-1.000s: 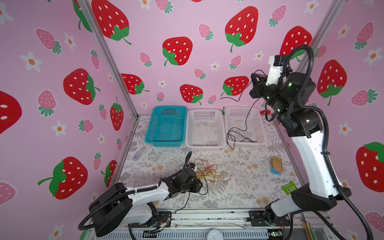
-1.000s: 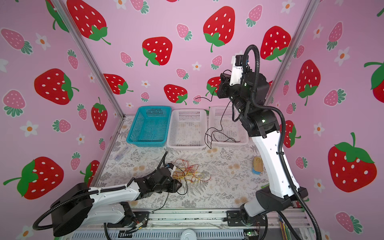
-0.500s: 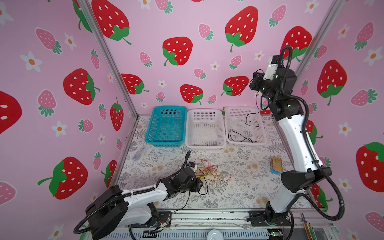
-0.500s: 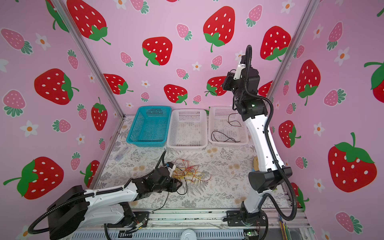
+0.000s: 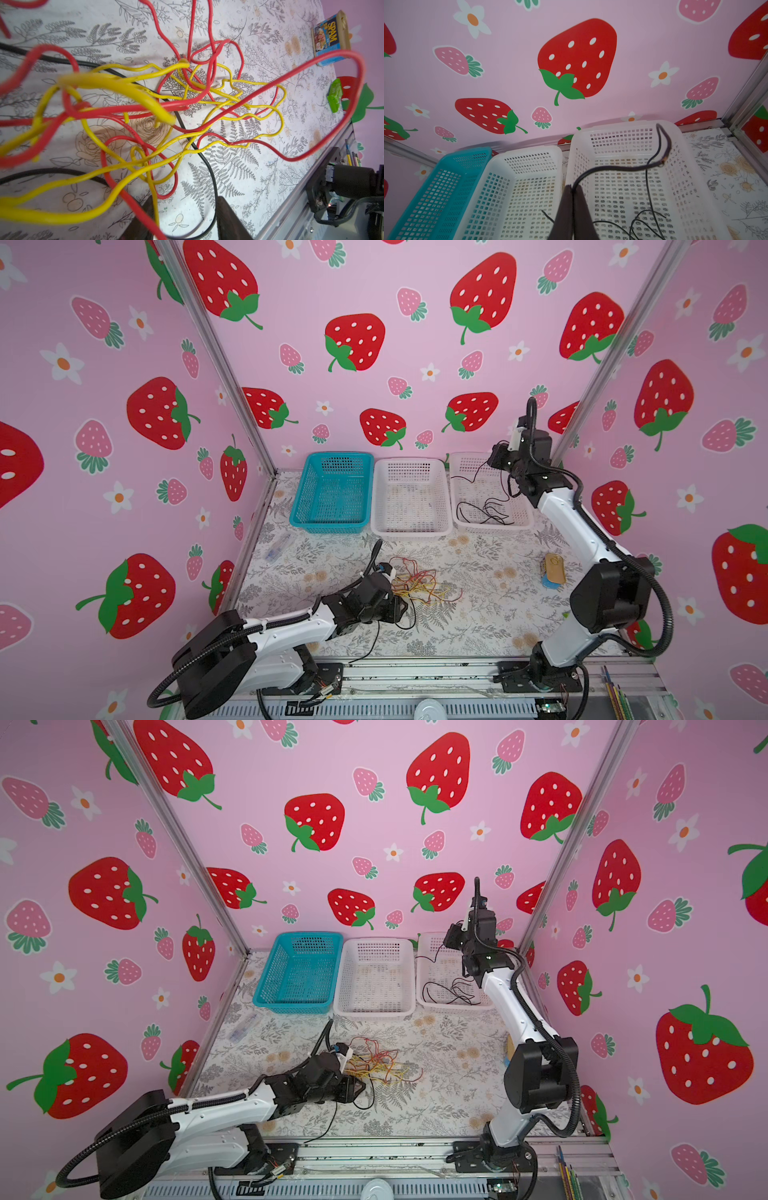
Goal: Untangle the cables
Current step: 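Lower the black wire into the farthest white basket with the right gripper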
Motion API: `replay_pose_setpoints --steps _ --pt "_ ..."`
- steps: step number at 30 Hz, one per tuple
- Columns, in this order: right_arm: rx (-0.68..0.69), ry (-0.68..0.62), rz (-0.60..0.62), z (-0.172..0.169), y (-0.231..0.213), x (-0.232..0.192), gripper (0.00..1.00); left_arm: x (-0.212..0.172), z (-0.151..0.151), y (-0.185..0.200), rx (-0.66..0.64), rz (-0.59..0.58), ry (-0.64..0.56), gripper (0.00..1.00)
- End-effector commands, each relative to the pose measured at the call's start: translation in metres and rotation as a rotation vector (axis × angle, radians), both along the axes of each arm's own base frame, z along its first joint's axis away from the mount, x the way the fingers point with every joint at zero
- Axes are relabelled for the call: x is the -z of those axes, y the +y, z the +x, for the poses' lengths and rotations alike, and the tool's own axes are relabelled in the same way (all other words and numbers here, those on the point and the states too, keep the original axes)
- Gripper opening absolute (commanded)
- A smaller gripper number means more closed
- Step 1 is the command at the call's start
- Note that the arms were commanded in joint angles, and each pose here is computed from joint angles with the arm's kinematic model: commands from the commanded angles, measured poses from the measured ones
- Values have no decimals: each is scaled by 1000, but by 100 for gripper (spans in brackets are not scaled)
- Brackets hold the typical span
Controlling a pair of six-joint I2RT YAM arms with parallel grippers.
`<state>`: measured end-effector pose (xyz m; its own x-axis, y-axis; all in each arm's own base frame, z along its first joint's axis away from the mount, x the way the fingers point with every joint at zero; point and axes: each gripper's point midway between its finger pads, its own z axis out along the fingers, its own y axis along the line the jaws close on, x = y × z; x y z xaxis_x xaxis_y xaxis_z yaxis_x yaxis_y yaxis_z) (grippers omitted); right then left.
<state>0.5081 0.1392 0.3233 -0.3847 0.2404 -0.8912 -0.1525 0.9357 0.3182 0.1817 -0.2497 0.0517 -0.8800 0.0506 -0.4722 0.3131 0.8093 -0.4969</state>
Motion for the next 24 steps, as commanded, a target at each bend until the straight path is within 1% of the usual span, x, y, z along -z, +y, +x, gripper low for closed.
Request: replay_pose_setpoints --steps 1,4,7,13,15,19,20,24 --pt "14 -74 57 -12 -5 -21 0 -16 9 -10 -1 -33 -25 0" --pt "46 -2 43 -15 -10 11 7 -20 9 -11 1 -39 -27 0" --pt "82 52 27 -19 -18 37 10 -27 9 -13 7 -46 -32 1" --pt "111 123 1 -22 -24 68 10 -41 10 -12 0 -68 -52 5" --pt "153 141 -14 -22 -33 74 10 -43 9 -11 -2 -69 -55 5" --pt "185 193 -11 -19 -41 87 10 -42 8 -9 -3 -68 -49 5" --pt "189 207 -13 -19 -42 90 11 -41 7 -9 -4 -66 -47 9" --pt "167 208 -6 -20 -38 85 25 -42 7 -8 -6 -69 -46 10"
